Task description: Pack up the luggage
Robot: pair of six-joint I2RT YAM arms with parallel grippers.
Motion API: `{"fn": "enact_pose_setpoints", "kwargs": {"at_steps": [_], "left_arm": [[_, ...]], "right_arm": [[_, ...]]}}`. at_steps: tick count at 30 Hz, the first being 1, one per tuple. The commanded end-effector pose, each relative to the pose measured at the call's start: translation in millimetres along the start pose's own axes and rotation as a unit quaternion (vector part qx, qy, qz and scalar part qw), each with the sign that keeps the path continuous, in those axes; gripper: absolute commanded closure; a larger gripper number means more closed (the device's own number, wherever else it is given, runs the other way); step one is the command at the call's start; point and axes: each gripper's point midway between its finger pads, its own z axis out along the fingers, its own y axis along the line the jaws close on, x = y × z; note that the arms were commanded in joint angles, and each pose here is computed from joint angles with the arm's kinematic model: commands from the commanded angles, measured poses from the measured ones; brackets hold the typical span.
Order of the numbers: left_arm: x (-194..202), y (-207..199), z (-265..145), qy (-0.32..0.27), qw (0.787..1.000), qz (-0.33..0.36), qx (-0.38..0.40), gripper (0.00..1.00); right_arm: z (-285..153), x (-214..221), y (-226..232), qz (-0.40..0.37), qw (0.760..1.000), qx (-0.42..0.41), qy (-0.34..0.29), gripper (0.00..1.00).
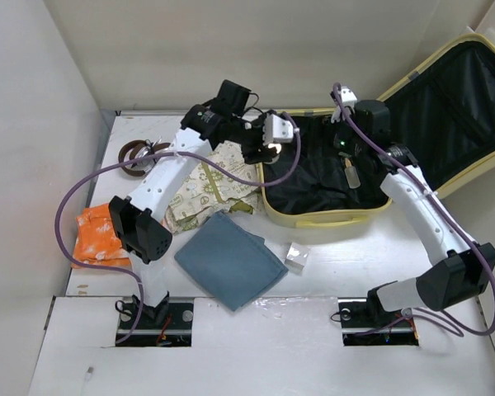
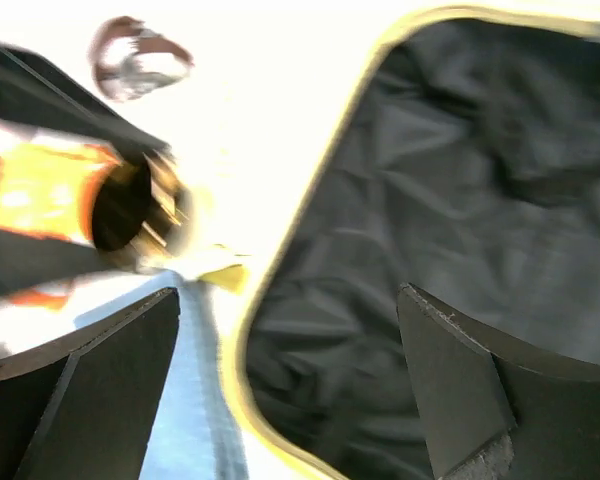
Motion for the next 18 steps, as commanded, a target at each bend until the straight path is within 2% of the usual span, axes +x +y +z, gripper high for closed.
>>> {"fn": "enact_pose_setpoints", "kwargs": {"at_steps": [1, 5, 9, 18], "left_arm": [[-37, -25, -9, -0.039, 0.997, 0.055, 0.028, 1.00], [-49, -27, -2, -0.047, 0.997, 0.058, 0.019, 1.00], [-58, -31, -2, -0.056, 0.996, 0.063, 0.013, 1.00], [-59, -33, -1, -0.061, 0.997, 0.055, 0.015, 1.00]], "right_arm": [[3, -27, 49, 0.012, 0.993, -0.105, -0.056, 0.06], [5, -14, 47, 0.043, 0.993, -0.103, -0.042, 0.06], [12, 1, 54, 0.066, 0.988, -0.136, -0.027, 0.06], [24, 21, 49, 0.082, 0.987, -0.138, -0.001, 0.06]]}}
